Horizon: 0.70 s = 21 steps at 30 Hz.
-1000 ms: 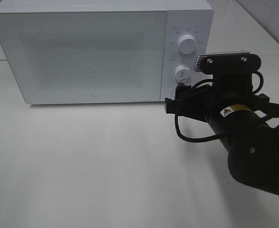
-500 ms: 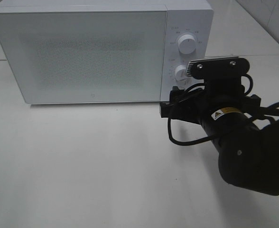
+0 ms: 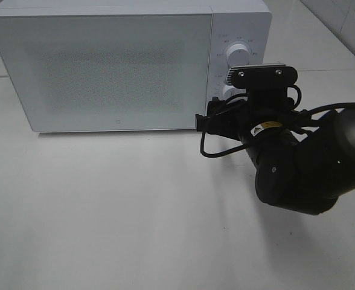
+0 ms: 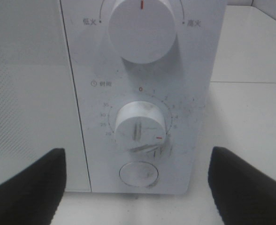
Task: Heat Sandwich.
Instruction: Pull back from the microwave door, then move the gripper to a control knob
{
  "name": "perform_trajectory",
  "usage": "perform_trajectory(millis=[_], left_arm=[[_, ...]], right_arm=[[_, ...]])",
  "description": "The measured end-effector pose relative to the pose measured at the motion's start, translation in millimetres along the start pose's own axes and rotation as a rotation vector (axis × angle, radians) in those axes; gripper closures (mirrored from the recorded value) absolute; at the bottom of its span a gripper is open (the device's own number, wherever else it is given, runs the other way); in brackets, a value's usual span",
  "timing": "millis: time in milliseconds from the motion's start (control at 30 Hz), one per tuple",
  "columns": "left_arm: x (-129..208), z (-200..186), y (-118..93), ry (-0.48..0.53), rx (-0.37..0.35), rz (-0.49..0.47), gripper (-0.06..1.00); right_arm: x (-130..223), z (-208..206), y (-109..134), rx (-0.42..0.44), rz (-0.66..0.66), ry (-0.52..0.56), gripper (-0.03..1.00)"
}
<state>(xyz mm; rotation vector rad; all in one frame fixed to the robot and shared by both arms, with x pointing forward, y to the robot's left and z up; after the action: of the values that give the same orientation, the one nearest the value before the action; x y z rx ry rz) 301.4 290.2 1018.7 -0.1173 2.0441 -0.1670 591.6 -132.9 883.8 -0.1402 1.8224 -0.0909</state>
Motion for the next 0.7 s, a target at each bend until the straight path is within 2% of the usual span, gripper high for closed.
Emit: perform_trajectory(millis=[700], left_arm=[[0, 0, 0, 0.0, 0.0, 0.0, -0.03]], right_arm=[[-1, 48, 5, 0.025, 0.015, -0.037, 0.21]])
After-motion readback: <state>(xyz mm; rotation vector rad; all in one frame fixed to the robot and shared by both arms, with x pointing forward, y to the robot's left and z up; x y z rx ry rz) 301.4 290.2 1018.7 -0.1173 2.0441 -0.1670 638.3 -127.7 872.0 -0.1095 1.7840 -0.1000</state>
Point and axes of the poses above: a point on each arm's last joint axis where the gripper is mounted, z pointing out along that axis toward the gripper, y along the wrist's bending axis when the last joint is at zero, x = y × z, the point moved 8 cm from there along z, pointing out along that axis toward the gripper, and after that the axes turned 6 degrees about -z, right-handed, at the moved point
